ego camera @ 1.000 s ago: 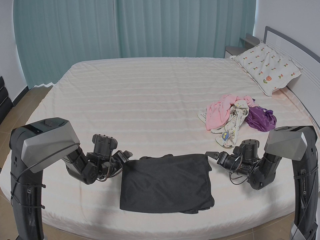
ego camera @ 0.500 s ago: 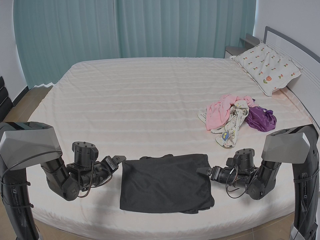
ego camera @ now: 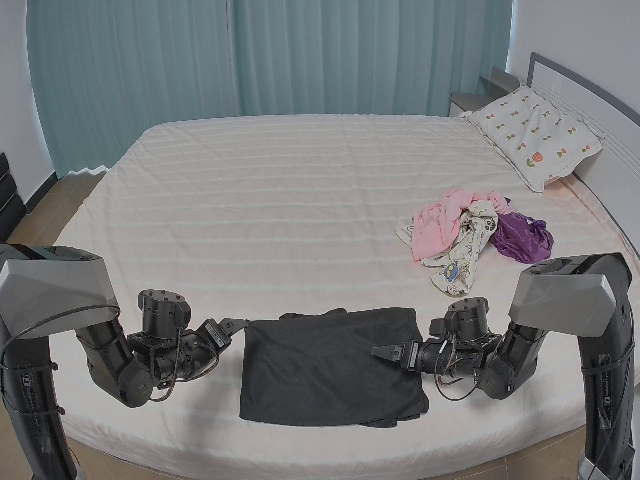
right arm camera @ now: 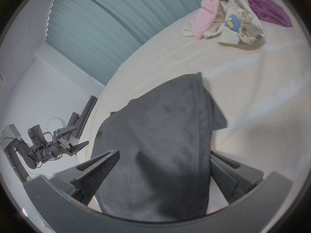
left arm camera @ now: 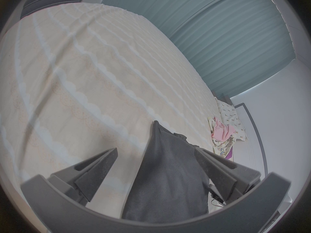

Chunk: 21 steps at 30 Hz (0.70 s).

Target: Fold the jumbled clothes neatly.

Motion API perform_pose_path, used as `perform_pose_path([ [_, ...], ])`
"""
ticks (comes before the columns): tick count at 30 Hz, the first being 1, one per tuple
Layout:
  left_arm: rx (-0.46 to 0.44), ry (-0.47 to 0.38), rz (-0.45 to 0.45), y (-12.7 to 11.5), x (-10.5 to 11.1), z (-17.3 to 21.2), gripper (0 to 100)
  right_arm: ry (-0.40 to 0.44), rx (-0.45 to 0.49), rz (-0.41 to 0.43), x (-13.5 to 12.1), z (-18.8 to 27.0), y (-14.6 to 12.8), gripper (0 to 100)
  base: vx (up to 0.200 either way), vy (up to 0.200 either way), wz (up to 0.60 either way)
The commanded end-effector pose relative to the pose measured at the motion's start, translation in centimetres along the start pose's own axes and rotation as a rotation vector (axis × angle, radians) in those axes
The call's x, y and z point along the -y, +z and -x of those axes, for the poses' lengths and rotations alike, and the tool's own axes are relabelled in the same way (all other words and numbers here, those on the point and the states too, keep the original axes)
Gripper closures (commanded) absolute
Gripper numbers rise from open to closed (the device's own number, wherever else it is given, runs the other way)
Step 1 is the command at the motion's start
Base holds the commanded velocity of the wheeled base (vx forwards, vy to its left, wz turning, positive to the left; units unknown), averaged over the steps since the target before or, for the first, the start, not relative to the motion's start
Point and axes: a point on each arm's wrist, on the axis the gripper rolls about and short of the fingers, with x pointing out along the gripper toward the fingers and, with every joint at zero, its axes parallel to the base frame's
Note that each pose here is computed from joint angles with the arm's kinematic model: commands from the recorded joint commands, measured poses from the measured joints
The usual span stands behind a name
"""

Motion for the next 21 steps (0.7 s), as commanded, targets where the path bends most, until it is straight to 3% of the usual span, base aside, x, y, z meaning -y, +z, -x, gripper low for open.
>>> perform_pose_path([
  [1,-0.001,0.002,0.001,-0.02,-0.06,0.0,0,0.027,0.006,0.019,-1.03,-0.48,0.16,0,0.0,0.0,0.0],
  [8,0.003,-0.002,0.0,0.07,0.06,-0.02,0,0.05,-0.034,0.021,-1.45,-0.96,-0.05,0,0.0,0.0,0.0],
  [9,0.005,-0.003,0.0,0.1,0.09,-0.04,0,0.047,-0.038,0.02,-1.49,-1.0,0.03,100,0.0,0.0,0.0],
  [21,-0.003,0.009,0.003,-0.05,-0.28,-0.17,0,0.047,-0.043,-0.001,-1.88,-0.09,0.39,100,0.0,0.0,0.0],
])
